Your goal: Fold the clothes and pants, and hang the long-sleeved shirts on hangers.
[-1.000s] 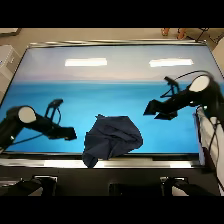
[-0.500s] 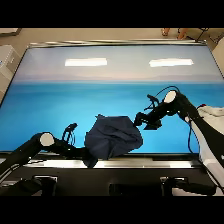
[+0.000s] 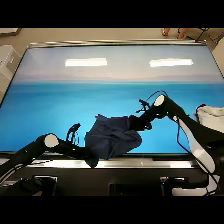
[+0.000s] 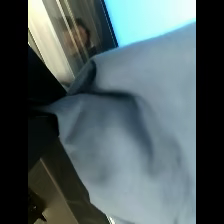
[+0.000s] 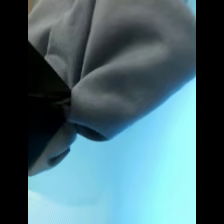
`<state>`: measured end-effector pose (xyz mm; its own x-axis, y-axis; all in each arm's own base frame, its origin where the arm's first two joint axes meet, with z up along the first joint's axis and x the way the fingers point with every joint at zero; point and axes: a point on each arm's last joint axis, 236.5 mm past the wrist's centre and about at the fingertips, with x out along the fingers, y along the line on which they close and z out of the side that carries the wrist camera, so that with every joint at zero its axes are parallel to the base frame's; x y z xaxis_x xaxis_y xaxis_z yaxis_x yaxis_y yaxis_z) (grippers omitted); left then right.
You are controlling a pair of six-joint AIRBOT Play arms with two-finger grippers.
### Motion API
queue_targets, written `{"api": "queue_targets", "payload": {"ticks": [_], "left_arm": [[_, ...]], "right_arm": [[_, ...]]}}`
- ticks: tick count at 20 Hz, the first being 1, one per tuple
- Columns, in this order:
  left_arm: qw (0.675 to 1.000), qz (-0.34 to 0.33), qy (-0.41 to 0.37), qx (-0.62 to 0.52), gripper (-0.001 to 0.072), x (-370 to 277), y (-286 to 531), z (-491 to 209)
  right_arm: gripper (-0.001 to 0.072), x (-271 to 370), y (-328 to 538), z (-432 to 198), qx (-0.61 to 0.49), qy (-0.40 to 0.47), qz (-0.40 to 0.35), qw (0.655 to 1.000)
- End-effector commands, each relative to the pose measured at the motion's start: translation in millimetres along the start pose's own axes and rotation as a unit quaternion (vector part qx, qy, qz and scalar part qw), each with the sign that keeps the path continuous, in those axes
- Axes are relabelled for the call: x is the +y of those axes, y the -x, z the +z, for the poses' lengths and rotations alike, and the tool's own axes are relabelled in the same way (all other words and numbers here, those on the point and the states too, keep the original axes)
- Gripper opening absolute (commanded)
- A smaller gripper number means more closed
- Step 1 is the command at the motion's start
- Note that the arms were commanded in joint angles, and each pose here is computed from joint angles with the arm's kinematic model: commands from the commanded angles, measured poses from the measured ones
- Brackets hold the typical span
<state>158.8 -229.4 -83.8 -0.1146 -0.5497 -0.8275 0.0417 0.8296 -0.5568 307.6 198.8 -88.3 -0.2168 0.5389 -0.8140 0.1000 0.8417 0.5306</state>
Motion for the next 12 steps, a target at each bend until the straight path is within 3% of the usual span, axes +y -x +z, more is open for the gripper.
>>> {"api": "queue_targets", "payload": {"ticks": [1,4,6,10,12], "left_arm": [[0.996,0.046,-0.072,-0.029,0.0021,2,28,18],[0.973,0.125,-0.117,-0.153,0.0021,-2,127,81],[0.938,0.120,-0.124,-0.301,0.0021,-35,238,125],[0.808,0.084,-0.151,-0.563,0.0022,-115,454,123],[0.778,0.066,-0.172,-0.601,0.0021,-143,490,102]], "right_arm": [[0.0036,17,17,15,-0.033,0.026,0.013,0.999],[0.0036,44,116,52,-0.171,0.074,0.011,0.982],[0.0036,70,216,60,-0.297,0.111,0.010,0.948],[0.0036,130,387,-9,-0.512,0.194,-0.018,0.837],[0.0036,149,417,-59,-0.556,0.211,-0.012,0.804]]}}
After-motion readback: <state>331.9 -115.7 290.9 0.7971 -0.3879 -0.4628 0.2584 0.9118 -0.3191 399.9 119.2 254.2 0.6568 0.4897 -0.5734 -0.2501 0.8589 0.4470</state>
